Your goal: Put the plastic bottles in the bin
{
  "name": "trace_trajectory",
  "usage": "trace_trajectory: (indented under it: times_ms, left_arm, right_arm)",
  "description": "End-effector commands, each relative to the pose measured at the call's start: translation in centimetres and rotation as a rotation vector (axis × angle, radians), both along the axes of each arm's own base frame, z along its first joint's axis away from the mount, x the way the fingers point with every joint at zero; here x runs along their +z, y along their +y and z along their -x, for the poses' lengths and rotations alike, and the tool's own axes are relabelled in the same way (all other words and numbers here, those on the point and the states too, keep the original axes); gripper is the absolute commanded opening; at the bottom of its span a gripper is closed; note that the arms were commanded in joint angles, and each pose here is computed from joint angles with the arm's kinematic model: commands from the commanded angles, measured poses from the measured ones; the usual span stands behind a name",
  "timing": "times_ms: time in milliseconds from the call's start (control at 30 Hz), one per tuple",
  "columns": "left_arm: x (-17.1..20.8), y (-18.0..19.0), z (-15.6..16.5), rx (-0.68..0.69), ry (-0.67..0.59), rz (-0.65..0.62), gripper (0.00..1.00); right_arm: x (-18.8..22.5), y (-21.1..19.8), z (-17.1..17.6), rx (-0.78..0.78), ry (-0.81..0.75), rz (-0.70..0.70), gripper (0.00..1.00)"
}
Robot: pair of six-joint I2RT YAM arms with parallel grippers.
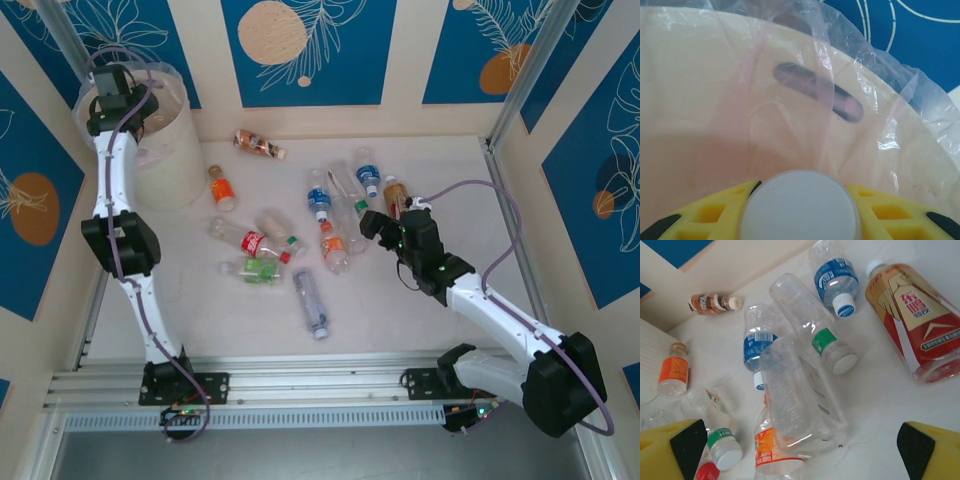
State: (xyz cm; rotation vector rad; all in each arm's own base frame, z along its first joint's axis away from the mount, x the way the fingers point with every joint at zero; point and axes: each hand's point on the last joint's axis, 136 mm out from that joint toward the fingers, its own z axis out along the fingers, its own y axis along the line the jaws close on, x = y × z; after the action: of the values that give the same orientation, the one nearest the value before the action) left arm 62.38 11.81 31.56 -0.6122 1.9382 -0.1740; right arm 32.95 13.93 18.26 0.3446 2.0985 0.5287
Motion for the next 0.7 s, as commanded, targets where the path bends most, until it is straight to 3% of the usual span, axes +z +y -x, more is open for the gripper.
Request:
trace_trajectory:
  times_ms: [0, 100, 267, 433, 533, 667]
  left_arm:
    - [0.6, -3.5, -0.6, -0.166, -0.031, 0.123, 0.47]
    - [1.0, -3.9, -0.2, -0.177, -0.029, 0.135, 0.51]
    - [1.4, -3.3, 0.7, -0.147, -0.008, 0.101, 0.7]
    - [3.2, -4.0, 1.6, -0.185, -0.029, 0.084, 0.78]
    - [5.1, -4.1, 2.8, -0.17, -0.042, 0.039, 1.0]
    - [8.6, -5.4, 4.4, -0.218, -0.091, -0.047, 1.0]
  right_arm:
    - [1.1, 0.5, -0.7, 0.005, -0.013, -0.027, 1.0]
    - [1.0, 0.6, -0.8, 0.012, -0.004, -0.023, 1.0]
    - [0.8, 0.6, -0.9, 0.015, 0.0, -0.009, 1.0]
    - [0.5, 0.2, -1.0, 0.052, 0.016, 0.042, 0.99]
    - [-0.4, -1.3, -1.1, 0.079, 0.086, 0.122, 1.0]
    - [-2.5, -4.1, -1.5, 0.064, 0.221, 0.223, 1.0]
